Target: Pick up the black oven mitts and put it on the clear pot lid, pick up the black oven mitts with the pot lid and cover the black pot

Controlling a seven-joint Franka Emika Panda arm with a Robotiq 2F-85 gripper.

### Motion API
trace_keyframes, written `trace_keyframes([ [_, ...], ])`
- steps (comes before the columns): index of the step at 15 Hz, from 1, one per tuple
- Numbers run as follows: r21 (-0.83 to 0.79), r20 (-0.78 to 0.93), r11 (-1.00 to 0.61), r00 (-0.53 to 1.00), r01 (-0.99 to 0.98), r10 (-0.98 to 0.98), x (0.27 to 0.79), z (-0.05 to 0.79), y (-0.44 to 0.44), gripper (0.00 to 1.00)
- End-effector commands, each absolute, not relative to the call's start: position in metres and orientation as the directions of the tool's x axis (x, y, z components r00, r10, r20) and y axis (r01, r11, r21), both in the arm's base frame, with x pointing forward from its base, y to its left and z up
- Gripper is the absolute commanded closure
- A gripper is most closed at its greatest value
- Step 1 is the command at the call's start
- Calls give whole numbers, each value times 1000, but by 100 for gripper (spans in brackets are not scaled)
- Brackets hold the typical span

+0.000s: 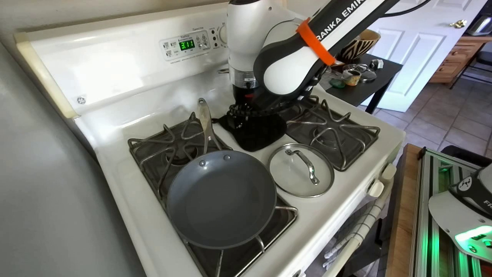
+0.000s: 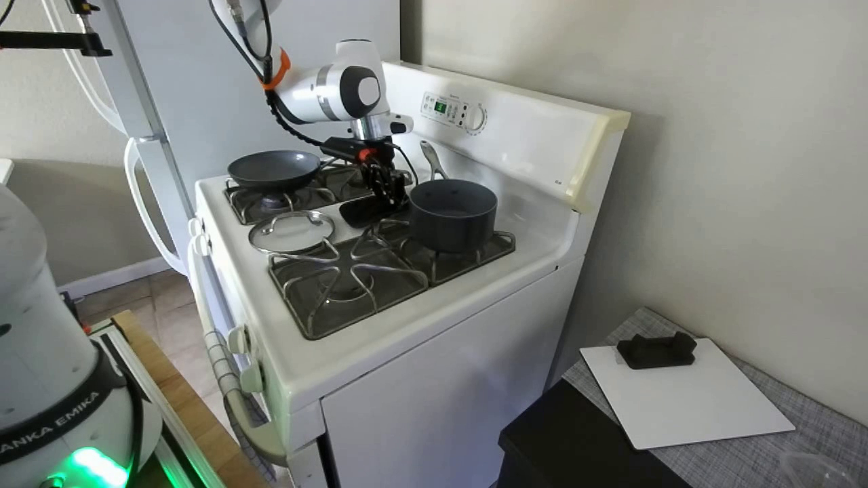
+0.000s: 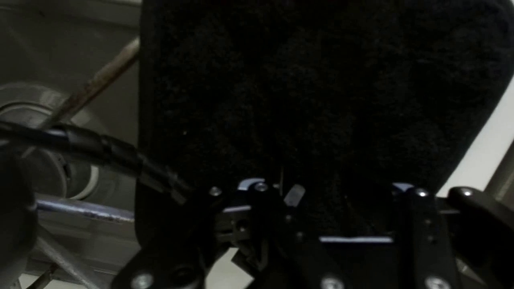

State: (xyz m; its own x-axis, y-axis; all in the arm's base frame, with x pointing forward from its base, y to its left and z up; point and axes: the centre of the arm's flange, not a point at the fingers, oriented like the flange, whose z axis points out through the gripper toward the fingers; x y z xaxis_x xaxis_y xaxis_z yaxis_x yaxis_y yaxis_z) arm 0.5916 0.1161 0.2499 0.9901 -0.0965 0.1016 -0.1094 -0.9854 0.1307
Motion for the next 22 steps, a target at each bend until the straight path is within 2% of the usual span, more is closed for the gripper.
trace_keyframes([
  [1, 138, 42, -983, 992, -124, -120, 586, 232, 116, 98],
  [3, 133, 28, -983, 992, -125, -123, 588, 232, 116, 95],
  [6, 125, -9, -985, 992, -120, -123, 590, 236, 115, 100],
  [7, 117, -20, -986, 993, -115, -118, 591, 238, 114, 97],
  [10, 93, -63, -990, 992, -102, -108, 590, 246, 112, 98],
  [22, -13, -157, -998, 986, -63, -61, 560, 297, 99, 97],
])
